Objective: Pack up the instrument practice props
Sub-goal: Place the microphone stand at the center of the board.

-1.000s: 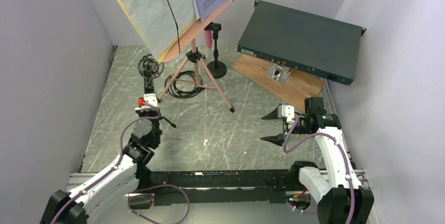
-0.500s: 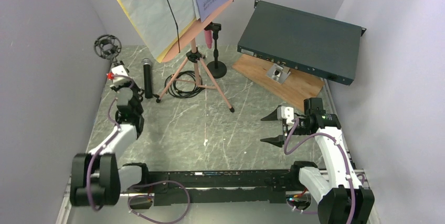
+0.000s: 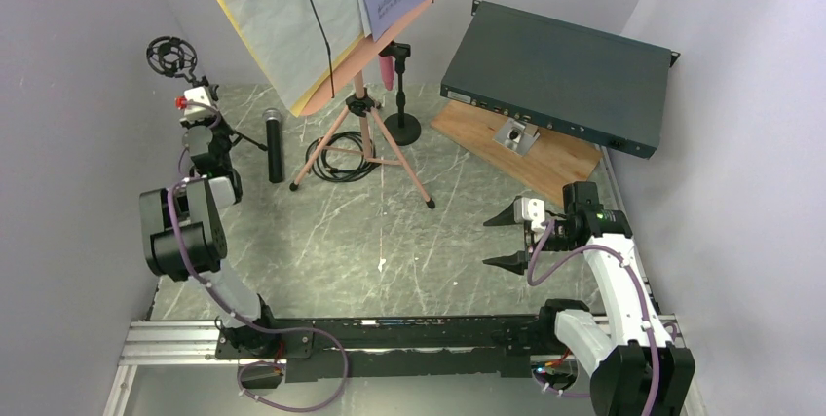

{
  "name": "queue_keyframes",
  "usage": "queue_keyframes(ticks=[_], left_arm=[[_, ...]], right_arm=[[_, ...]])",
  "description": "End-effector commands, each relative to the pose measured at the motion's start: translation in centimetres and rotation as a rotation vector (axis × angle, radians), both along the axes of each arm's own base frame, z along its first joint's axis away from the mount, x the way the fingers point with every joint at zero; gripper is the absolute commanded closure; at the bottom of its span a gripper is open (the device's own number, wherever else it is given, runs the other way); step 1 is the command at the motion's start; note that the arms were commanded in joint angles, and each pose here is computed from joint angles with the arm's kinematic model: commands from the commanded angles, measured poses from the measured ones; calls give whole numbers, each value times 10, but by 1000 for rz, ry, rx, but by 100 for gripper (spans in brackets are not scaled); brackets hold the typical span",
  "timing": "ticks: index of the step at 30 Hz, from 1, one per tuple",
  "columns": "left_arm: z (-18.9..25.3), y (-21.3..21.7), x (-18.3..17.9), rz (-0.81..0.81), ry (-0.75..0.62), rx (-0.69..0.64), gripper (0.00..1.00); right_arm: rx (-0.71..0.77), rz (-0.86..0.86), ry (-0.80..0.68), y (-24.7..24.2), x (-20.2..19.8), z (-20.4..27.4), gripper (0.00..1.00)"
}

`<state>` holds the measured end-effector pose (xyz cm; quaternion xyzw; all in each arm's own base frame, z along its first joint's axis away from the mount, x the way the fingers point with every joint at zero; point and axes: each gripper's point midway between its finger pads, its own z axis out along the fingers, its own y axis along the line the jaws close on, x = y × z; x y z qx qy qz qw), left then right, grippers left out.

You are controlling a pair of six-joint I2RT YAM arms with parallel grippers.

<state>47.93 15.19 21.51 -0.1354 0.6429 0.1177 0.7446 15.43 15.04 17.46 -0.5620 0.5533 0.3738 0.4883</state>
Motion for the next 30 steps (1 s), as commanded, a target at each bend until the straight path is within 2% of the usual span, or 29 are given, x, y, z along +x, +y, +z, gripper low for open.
queue_keyframes(ticks=[1,11,18,25,30], left_arm=[[65,-5,20,-89,-201,189,100],[8,1,51,-189,-124,172,100],[-27,6,43,-189,-67,151,95],[-42,22,29,-193,-36,92,93],[-53,14,27,-240,-11,70,88]], right_arm=[[27,20,-15,3,-1,7,21],[21,20,9,2,0,3,21],[21,17,13,2,1,3,21],[21,18,8,2,1,4,21],[20,18,3,2,0,4,21]])
